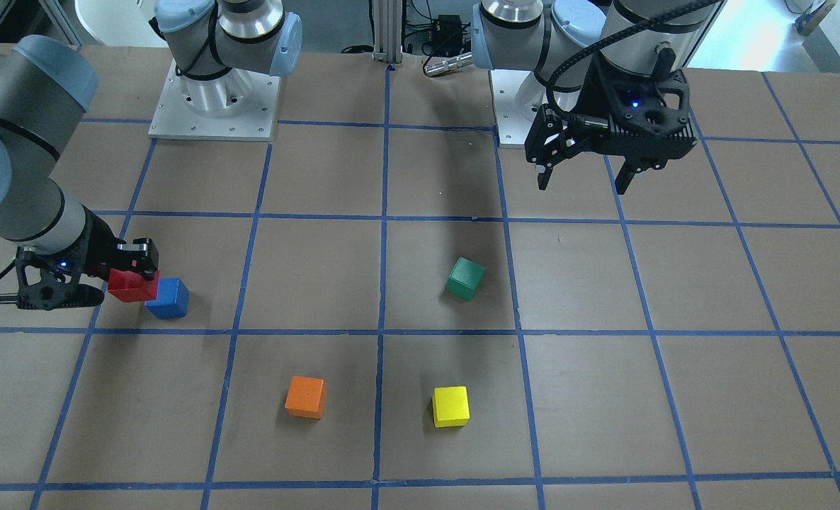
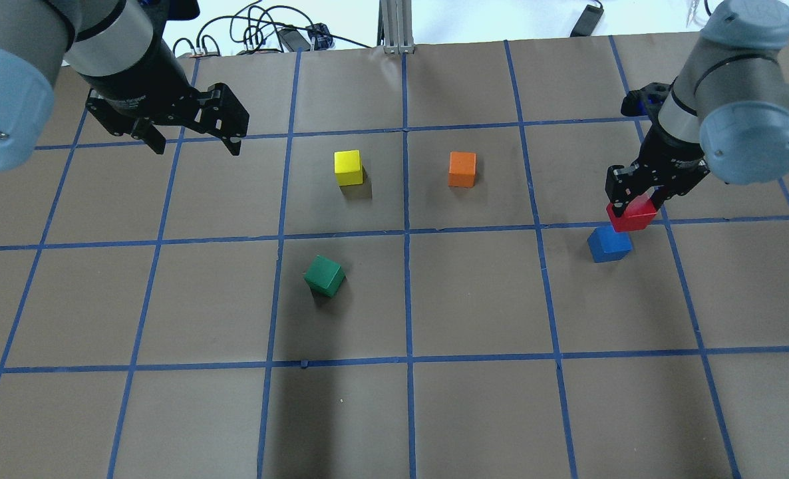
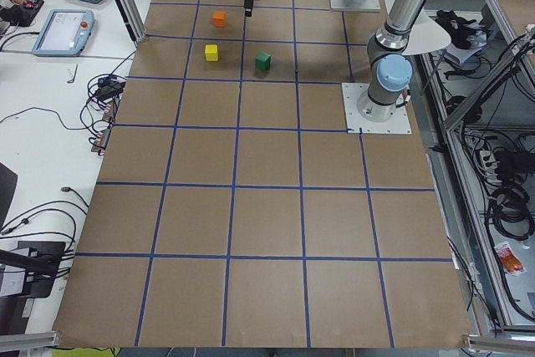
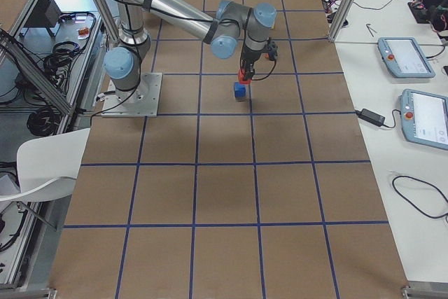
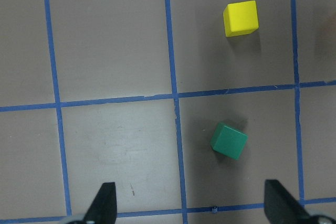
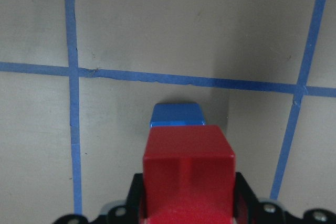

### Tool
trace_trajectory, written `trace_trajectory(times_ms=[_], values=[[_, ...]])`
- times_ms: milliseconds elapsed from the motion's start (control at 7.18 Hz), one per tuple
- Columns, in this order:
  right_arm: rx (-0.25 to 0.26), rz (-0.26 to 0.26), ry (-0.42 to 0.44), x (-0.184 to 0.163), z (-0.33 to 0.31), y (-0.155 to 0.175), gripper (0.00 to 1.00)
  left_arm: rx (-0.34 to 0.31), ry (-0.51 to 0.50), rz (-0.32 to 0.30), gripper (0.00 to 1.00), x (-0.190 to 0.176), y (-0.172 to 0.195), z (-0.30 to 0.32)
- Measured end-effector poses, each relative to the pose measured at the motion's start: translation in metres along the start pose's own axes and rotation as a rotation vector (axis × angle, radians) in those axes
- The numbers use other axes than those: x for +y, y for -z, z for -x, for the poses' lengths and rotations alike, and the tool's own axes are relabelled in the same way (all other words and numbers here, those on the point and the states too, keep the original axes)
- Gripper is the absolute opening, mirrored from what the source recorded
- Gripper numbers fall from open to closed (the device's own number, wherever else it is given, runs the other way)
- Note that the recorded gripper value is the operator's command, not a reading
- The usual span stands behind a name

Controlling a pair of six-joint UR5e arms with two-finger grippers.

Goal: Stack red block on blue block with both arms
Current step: 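Lower the red cube onto the blue cube with the right gripper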

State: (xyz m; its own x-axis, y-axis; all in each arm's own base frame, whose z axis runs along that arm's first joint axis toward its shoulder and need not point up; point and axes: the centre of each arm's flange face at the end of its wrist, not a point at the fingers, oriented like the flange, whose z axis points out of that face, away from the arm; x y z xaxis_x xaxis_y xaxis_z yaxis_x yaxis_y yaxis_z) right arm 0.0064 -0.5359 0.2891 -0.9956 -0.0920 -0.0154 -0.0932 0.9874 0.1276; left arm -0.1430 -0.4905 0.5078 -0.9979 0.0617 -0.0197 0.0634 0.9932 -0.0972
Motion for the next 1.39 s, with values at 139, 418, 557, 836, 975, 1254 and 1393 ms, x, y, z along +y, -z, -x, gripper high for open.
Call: trace_trajectory(times_ms=[139, 418, 557, 836, 975, 1254, 1393], values=[[0.003, -0.010, 0.007, 0.005, 0.003, -0.007, 0.00, 0.000, 0.000, 0.000, 1.00, 0.000, 0.000, 0.000], [0.002, -0.008, 0.017, 0.010, 0.005, -0.015, 0.00, 0.000, 0.000, -0.001, 1.00, 0.000, 0.000, 0.000], [0.000, -0.004, 0.023, 0.011, 0.005, -0.018, 0.00, 0.000, 0.000, -0.001, 1.00, 0.000, 0.001, 0.000], [0.002, -0.011, 0.026, 0.012, 0.006, -0.023, 0.09, 0.000, 0.000, -0.001, 1.00, 0.001, 0.000, 0.000], [0.004, -0.013, 0.025, 0.011, 0.006, -0.024, 0.14, 0.000, 0.000, -0.001, 1.00, 0.001, 0.000, 0.000], [0.003, -0.009, 0.022, 0.014, 0.006, -0.029, 0.39, 0.001, 0.000, -0.001, 1.00, 0.001, 0.000, 0.000], [0.004, -0.012, 0.021, 0.015, 0.006, -0.033, 0.44, 0.001, 0.000, -0.001, 1.00, 0.001, 0.000, 0.000]])
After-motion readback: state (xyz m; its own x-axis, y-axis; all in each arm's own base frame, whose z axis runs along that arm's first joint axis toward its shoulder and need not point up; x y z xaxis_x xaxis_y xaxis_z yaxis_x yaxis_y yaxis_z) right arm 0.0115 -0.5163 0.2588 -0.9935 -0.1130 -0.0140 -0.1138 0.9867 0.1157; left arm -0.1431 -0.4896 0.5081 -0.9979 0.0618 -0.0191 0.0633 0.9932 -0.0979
